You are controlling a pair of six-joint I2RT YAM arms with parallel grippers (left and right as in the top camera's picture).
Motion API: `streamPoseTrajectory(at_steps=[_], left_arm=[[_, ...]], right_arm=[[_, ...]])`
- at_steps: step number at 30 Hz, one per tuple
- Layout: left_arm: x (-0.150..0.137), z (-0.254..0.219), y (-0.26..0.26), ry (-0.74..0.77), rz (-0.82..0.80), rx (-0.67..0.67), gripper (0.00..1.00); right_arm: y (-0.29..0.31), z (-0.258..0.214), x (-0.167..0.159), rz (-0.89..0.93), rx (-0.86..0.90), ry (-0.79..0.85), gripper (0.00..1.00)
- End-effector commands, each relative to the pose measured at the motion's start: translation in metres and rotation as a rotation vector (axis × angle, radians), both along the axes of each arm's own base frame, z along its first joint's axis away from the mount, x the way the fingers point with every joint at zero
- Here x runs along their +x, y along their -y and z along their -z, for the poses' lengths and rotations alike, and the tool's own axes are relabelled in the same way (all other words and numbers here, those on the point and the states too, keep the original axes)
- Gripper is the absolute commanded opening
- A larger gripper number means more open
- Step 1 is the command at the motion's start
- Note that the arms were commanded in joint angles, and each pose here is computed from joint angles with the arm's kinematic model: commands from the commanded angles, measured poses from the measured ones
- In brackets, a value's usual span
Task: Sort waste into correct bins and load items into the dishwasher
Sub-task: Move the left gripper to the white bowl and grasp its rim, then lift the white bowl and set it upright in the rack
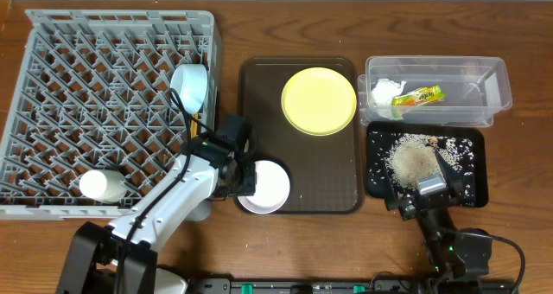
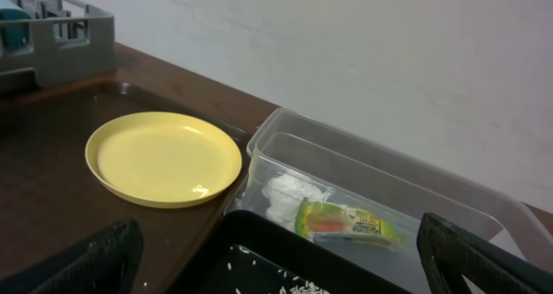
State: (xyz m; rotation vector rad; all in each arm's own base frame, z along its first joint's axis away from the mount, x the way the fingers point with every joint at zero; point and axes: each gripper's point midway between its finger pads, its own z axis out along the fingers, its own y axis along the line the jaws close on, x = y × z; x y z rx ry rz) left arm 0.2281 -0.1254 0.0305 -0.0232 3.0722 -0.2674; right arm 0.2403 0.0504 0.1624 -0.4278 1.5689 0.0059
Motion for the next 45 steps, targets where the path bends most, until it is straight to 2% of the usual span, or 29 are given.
streamPoseTrajectory(at_steps=[1,5,13,17,21,24,26,30,36,39,45], left_arm=[[0.0,0.004,0.007,0.001,-0.005,-0.043,0.39],[0.005,-0.001,0.029,0.02,0.023,-0.15,0.32],[-0.006,0.018,0.06,0.003,0.135,-0.146,0.31],[-0.008,0.027,0.059,-0.041,0.09,-0.131,0.08],[0.01,0.007,0.055,0.007,0.047,-0.156,0.08],[0.03,-0.029,0.045,0.085,0.007,-0.146,0.08],[0.045,-0.059,0.026,0.163,-0.022,-0.07,0.08],[0.064,-0.126,-0.045,0.359,-0.111,0.285,0.08],[0.051,-0.2,-0.142,0.545,-0.261,0.826,0.08],[0.046,-0.211,-0.162,0.594,-0.355,0.956,0.08],[0.052,-0.203,-0.175,0.63,-0.387,1.149,0.08]], right_arm=[[0.004,0.001,0.001,0.015,-0.01,0.006,0.99],[0.004,0.001,0.001,0.015,-0.01,0.006,0.99],[0.004,0.001,0.001,0.015,-0.01,0.006,0.99],[0.004,0.001,0.001,0.015,-0.01,0.006,0.99],[0.004,0.001,0.001,0.015,-0.01,0.006,0.99],[0.004,0.001,0.001,0.015,-0.01,0.006,0.99],[0.004,0.001,0.001,0.015,-0.01,0.006,0.99],[0.004,0.001,0.001,0.015,-0.01,0.006,0.99],[0.004,0.001,0.001,0.015,-0.01,0.006,0.99],[0.004,0.001,0.001,0.015,-0.01,0.006,0.99],[0.004,0.001,0.001,0.015,-0.01,0.006,0.99]])
